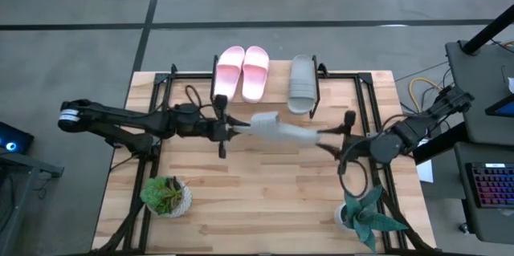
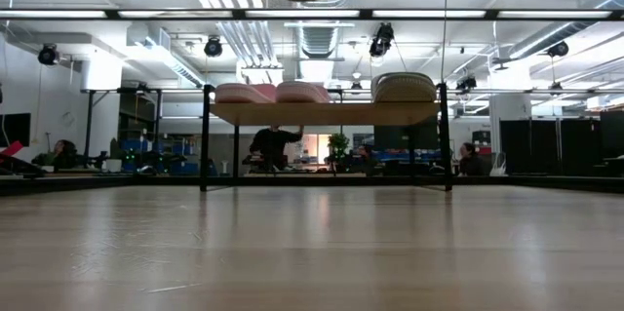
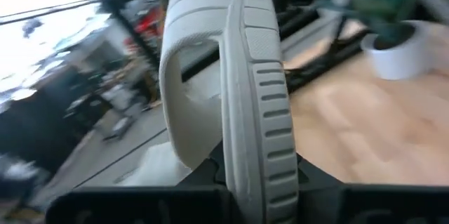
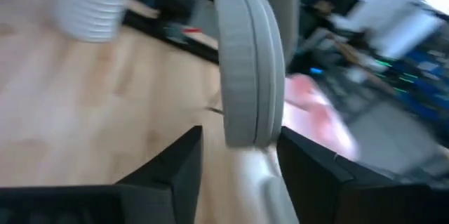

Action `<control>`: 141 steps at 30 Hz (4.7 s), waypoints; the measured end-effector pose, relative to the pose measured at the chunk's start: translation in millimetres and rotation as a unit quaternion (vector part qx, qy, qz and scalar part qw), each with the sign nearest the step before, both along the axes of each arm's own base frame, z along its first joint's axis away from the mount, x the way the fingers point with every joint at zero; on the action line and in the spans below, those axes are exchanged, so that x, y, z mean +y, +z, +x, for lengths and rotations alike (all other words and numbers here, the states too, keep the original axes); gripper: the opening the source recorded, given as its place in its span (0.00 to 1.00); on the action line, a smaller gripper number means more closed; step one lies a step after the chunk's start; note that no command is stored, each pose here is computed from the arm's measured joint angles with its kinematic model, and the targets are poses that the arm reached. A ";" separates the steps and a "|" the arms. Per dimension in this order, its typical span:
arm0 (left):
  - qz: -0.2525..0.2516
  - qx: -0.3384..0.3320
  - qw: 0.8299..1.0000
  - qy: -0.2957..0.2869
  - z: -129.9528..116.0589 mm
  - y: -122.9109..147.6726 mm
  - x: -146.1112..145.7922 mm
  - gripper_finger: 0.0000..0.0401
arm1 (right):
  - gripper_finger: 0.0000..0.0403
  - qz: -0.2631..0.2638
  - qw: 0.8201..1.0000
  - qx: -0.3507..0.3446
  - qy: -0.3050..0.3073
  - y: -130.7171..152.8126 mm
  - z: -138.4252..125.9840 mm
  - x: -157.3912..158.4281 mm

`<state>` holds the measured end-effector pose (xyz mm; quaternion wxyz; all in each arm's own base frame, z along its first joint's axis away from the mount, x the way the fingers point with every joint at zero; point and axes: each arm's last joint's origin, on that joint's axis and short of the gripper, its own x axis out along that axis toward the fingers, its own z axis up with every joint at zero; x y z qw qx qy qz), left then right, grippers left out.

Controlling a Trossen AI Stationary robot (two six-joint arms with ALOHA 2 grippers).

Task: Pick and place slides into the shelf
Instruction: Put the gray slides on the shelf

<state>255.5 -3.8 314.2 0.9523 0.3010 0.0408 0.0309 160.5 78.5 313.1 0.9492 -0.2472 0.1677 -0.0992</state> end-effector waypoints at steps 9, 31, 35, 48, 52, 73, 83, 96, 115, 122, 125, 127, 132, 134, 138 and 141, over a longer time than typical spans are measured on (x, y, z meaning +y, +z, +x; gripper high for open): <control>-0.024 -0.046 0.972 0.228 6.5 17.7 7.5 0.02 | 0.46 -0.015 0.991 -0.059 -0.118 14.5 -18.5 -17.0; 0.034 0.012 0.835 0.549 125.2 -7.8 12.7 0.02 | 0.46 -0.040 0.978 -0.072 -0.191 17.8 -31.7 -27.8; 0.083 0.046 0.775 0.625 139.9 -15.3 12.7 0.02 | 0.46 -0.049 0.974 -0.075 -0.207 19.7 -36.3 -31.1; 0.140 0.101 0.751 0.638 181.4 -49.0 2.1 0.02 | 0.46 -0.022 0.973 -0.101 -0.206 27.3 -52.6 -41.6; 0.153 0.111 0.754 0.629 186.4 -56.5 -5.5 0.02 | 0.46 -0.015 0.972 -0.107 -0.207 28.9 -56.3 -44.0; 0.213 0.154 0.801 0.538 188.1 -55.5 -37.3 0.02 | 0.47 -0.322 0.938 0.103 -0.077 5.4 -15.1 -19.7; 0.197 0.120 0.862 0.451 180.0 -33.5 -65.1 0.02 | 0.47 -0.373 0.906 0.167 -0.113 -6.3 5.2 -24.4; 0.194 0.105 0.892 0.394 176.7 -28.3 -83.9 0.02 | 0.47 -0.356 0.914 0.151 -0.124 5.8 10.5 -32.4; 0.216 0.117 0.887 0.391 176.0 -28.1 -86.6 0.02 | 0.46 -0.339 0.916 0.177 -0.123 -3.7 9.4 -32.7; 0.215 0.106 0.897 0.372 175.9 -25.7 -92.5 0.02 | 0.46 -0.338 0.916 0.180 -0.122 -5.0 10.2 -32.3; 0.215 0.095 0.909 0.343 176.3 -21.8 -99.0 0.02 | 0.46 -0.334 0.919 0.182 -0.102 -6.7 12.0 -31.0; 0.214 0.091 0.915 0.330 175.8 -20.8 -102.8 0.02 | 0.46 -0.332 0.920 0.182 -0.099 -6.9 12.6 -30.8; 0.211 0.084 0.920 0.319 175.8 -16.4 -107.5 0.02 | 0.45 -0.329 0.921 0.181 -0.106 -7.6 13.2 -30.4; 0.211 0.084 0.920 0.319 175.7 -16.2 -107.9 0.02 | 0.41 -0.324 0.923 0.178 -0.110 -7.5 13.3 -30.5; 0.210 0.083 0.920 0.321 175.6 -15.8 -107.7 0.05 | 0.20 -0.321 0.924 0.177 -0.109 -7.9 13.1 -30.5; 0.210 0.083 0.918 0.326 174.5 -14.7 -109.0 0.12 | 0.12 -0.323 0.924 0.179 -0.105 -8.1 13.2 -30.3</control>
